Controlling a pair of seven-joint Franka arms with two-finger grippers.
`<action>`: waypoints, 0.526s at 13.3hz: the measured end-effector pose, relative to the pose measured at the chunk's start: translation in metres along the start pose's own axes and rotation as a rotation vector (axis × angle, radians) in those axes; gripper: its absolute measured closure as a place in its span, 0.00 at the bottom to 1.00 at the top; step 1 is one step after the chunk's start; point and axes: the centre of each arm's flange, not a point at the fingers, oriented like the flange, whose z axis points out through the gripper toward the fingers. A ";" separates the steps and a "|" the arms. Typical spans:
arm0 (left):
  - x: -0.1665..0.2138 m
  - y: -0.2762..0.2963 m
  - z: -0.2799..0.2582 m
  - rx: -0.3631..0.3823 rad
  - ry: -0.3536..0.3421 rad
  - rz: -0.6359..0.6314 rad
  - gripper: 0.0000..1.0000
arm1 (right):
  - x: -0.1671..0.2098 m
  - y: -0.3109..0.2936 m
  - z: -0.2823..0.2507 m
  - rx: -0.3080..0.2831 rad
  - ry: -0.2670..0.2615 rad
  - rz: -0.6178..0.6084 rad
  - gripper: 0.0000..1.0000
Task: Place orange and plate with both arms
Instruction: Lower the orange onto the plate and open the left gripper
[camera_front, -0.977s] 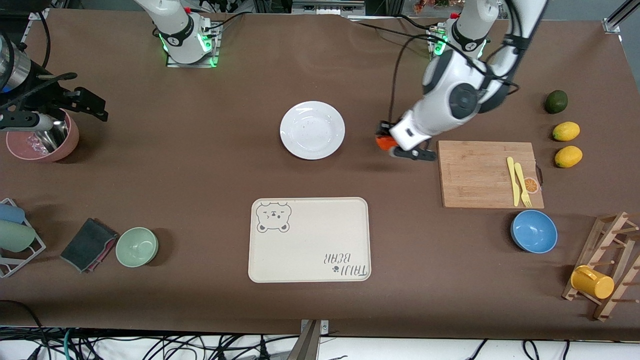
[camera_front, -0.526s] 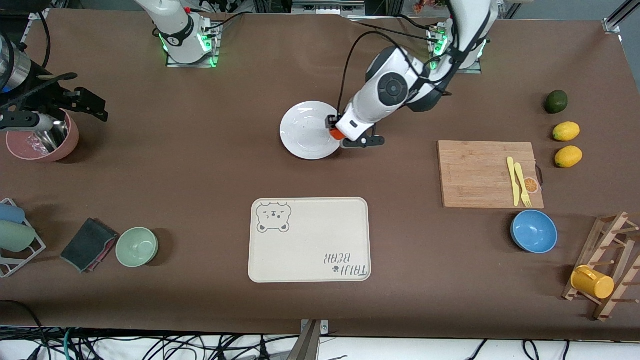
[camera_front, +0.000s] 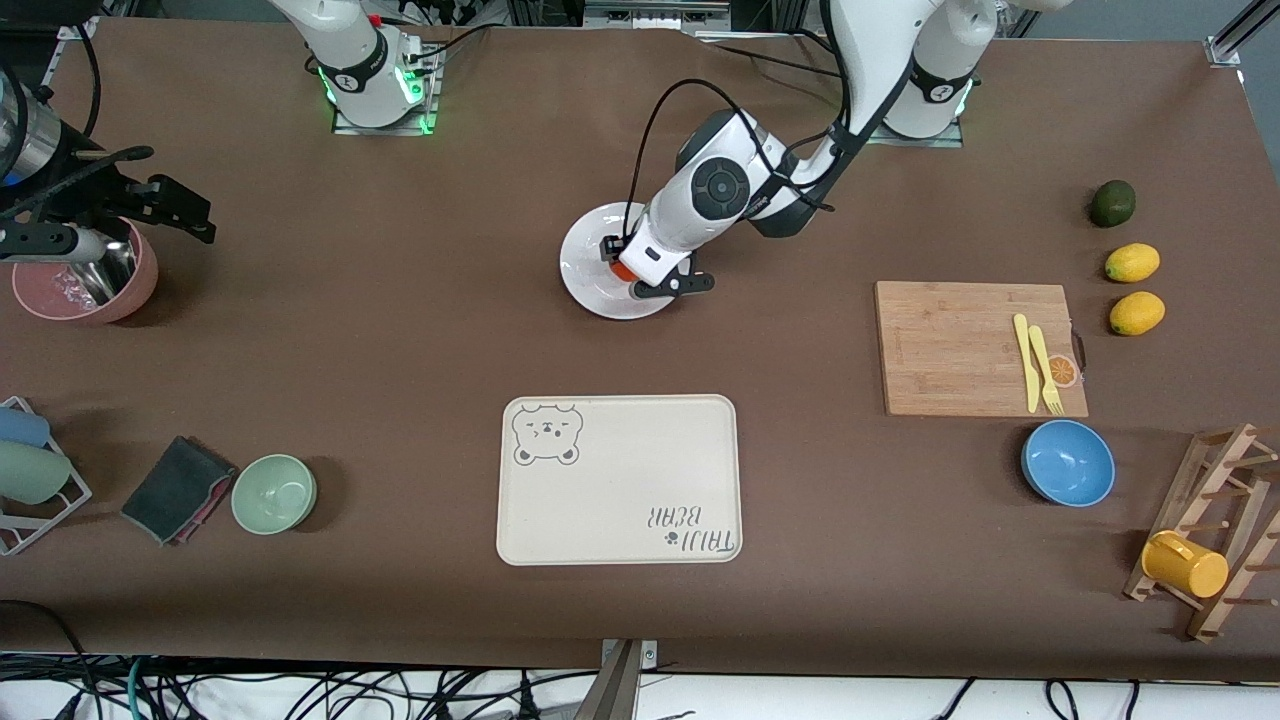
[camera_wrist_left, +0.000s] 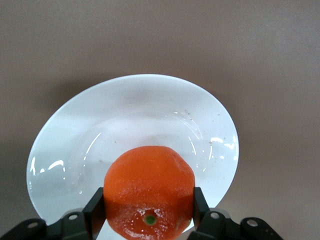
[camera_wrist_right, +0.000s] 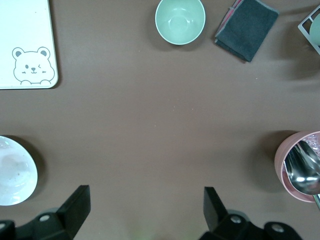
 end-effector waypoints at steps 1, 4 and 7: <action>0.002 -0.003 0.005 0.007 -0.006 -0.005 0.30 | 0.000 0.000 0.000 0.000 0.000 0.000 0.00; 0.005 -0.011 0.028 0.033 -0.032 -0.018 0.30 | 0.000 0.000 0.000 0.000 0.000 0.000 0.00; 0.010 -0.013 0.031 0.035 -0.031 -0.025 0.23 | 0.000 0.000 0.000 0.000 0.000 0.000 0.00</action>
